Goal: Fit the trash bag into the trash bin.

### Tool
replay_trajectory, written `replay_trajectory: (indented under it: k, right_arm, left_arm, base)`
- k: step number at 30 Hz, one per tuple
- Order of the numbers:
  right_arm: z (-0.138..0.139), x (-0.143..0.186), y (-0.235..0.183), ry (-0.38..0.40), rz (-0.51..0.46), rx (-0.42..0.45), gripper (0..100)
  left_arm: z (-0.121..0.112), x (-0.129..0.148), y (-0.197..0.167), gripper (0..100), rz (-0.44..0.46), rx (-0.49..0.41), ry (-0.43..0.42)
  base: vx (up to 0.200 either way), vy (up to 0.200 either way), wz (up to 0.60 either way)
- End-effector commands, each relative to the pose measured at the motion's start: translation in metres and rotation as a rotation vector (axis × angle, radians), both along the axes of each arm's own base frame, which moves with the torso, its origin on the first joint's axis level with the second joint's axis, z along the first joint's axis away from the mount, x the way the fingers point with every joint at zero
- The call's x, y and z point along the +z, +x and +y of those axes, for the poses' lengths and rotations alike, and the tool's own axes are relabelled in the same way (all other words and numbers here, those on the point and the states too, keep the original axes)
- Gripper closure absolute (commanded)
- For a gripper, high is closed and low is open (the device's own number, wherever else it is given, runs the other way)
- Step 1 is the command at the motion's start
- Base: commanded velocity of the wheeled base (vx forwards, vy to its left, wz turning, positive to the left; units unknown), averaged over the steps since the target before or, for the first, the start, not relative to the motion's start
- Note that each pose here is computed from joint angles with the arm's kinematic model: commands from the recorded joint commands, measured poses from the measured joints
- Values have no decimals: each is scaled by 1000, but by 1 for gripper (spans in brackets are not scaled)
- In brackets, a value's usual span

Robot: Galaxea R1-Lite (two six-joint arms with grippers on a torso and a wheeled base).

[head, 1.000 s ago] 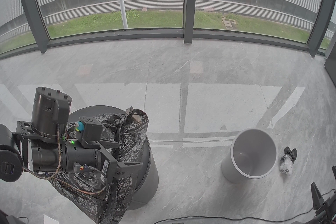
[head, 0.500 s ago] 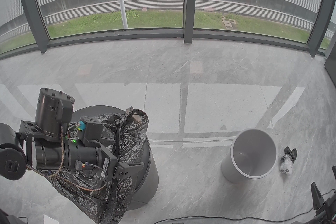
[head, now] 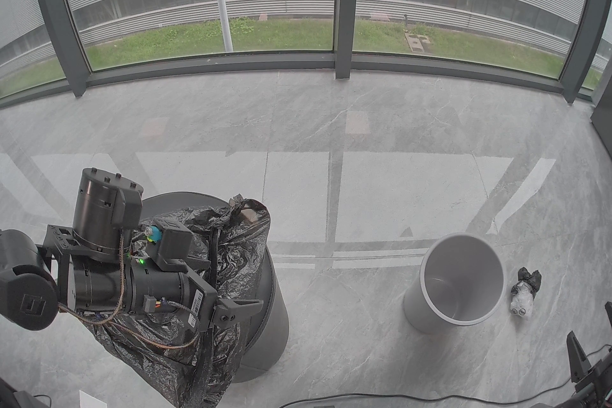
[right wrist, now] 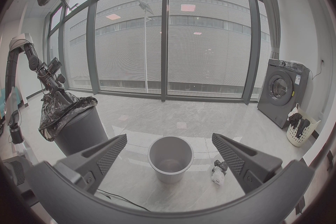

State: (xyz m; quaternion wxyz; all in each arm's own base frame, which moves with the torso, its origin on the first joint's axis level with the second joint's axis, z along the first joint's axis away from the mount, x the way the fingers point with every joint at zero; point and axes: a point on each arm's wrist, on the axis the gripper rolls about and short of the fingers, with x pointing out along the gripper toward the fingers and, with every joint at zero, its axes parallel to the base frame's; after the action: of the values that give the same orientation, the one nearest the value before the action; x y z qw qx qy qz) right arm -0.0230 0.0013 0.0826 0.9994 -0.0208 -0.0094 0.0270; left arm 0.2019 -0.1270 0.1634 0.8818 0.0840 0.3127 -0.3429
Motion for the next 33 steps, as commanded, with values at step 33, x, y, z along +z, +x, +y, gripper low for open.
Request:
replay_trajectory:
  k: [33]
  right_arm:
    - [0,-1,-1,3,-16,1,0]
  left_arm:
    - [14,-23,21,0,33,123,66]
  base:
    - [0,0,0]
